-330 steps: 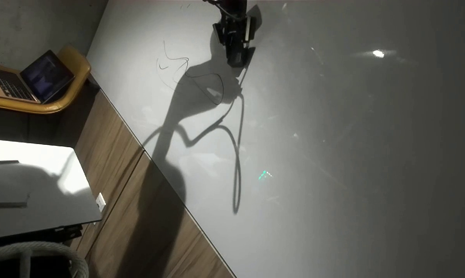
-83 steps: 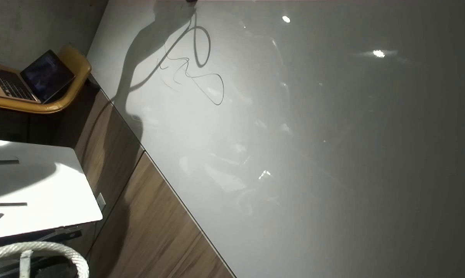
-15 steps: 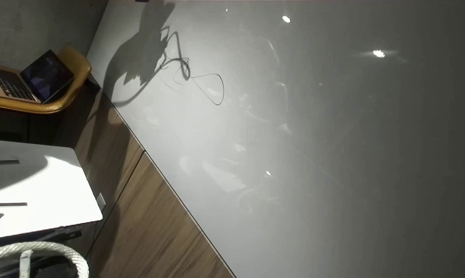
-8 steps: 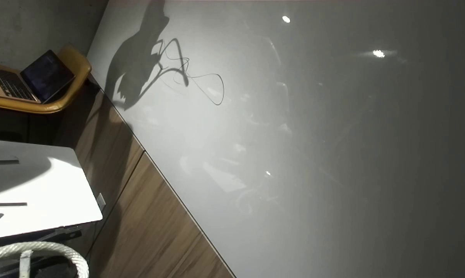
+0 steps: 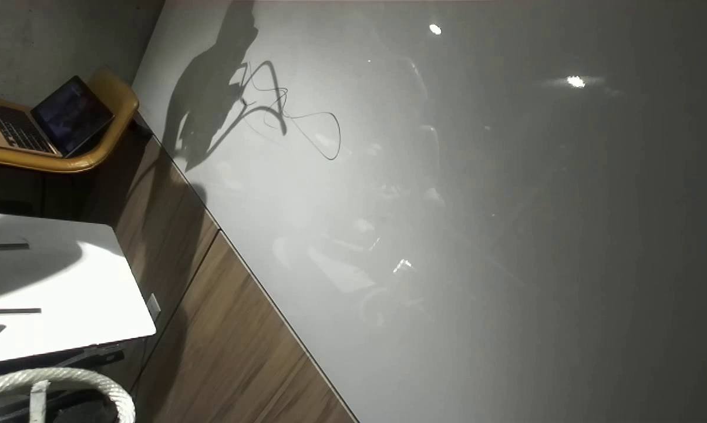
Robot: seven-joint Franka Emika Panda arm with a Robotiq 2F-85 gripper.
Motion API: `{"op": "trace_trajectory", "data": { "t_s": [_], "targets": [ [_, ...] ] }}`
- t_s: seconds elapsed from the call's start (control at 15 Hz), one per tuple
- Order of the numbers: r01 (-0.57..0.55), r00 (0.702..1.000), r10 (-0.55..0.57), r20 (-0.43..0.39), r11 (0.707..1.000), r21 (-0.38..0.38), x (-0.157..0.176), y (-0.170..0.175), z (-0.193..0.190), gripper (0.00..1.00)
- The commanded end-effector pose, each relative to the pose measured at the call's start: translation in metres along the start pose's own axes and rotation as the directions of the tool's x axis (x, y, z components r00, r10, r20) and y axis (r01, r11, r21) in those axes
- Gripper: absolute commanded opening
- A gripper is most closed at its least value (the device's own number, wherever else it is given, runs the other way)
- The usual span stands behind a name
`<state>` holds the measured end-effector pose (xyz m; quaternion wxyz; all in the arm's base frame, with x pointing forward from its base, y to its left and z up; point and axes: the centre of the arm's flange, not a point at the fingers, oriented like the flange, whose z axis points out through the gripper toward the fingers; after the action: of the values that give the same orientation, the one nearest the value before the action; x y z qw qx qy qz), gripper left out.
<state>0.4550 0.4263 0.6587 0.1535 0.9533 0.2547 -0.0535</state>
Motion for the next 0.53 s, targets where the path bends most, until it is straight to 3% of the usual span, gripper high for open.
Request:
{"op": "trace_trajectory", "data": {
  "t_s": [0.0,0.47],
  "targets": [
    [-0.031,0.999,0.029,0.036,0.998,0.057,-0.049,0.004,0.057,0.31],
    [-0.104,0.977,0.077,0.201,0.986,0.128,-0.049,0.001,0.082,0.31]
  ]
}}
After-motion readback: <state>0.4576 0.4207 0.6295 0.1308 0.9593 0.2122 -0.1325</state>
